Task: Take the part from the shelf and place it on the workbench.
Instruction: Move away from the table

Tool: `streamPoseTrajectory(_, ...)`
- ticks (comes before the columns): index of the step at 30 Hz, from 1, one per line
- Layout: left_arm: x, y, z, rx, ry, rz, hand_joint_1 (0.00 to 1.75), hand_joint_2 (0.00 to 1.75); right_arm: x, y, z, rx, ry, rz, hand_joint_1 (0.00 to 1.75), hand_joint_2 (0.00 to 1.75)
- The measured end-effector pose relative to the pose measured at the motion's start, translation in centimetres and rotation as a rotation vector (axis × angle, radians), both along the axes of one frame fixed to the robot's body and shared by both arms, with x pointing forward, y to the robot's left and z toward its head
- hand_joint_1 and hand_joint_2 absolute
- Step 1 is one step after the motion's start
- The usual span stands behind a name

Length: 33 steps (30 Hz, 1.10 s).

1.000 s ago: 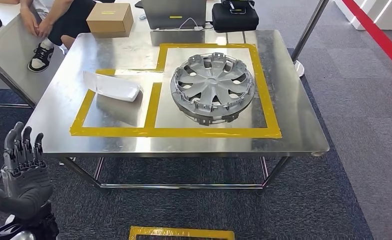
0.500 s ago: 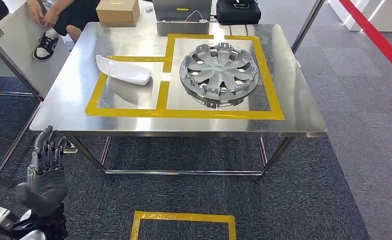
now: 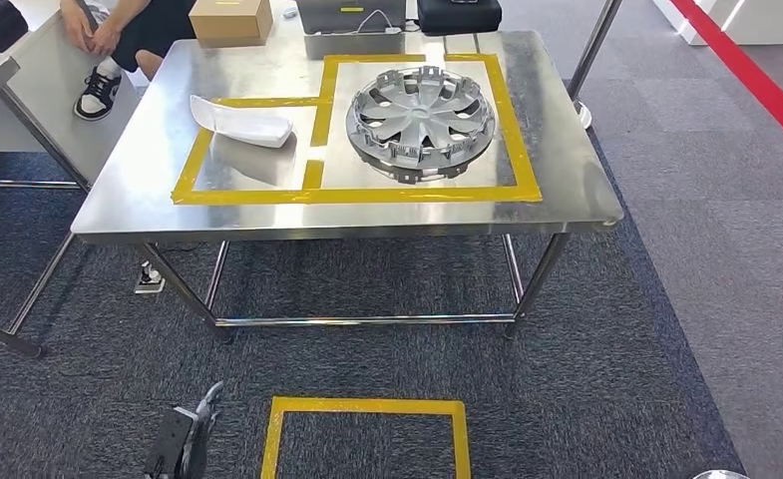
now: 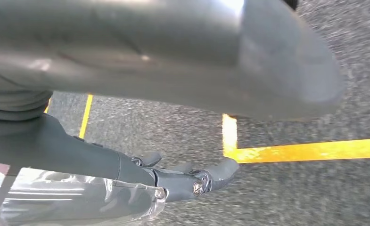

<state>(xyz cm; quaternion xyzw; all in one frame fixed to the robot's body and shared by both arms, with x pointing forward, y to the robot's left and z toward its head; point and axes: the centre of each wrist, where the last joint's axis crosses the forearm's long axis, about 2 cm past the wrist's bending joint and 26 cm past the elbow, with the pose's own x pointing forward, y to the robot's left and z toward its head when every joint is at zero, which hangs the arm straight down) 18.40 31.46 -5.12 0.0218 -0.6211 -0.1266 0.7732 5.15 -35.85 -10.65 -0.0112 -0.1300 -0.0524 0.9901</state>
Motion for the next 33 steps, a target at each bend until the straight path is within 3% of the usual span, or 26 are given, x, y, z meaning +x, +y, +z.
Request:
streamPoseTrajectory(7, -7.0, 0.4, -4.3, 0.071, 0.549, 0.054, 0.00, 0.00, -0.7, 0.3, -0.1, 0.011, 0.007, 0.006, 0.00, 0.00)
streamPoseTrajectory(14, -11.2, -0.5, -5.6, 0.068, 0.881, 0.094, 0.00, 0.00, -1.1, 0.7, -0.2, 0.021, 0.026, 0.018, 0.00, 0.00)
streamPoseTrajectory(24, -12.4, -1.6, -5.8, 0.033, 0.989, 0.088, 0.00, 0.00, -0.6, 2.5, -0.3, 0.121, 0.118, 0.041, 0.00, 0.00)
streamPoseTrajectory(33, -12.2, -2.1, -5.8, -0.017, 1.009, 0.068, 0.00, 0.00, -0.4, 4.1, -0.4, 0.163, 0.176, 0.056, 0.00, 0.00)
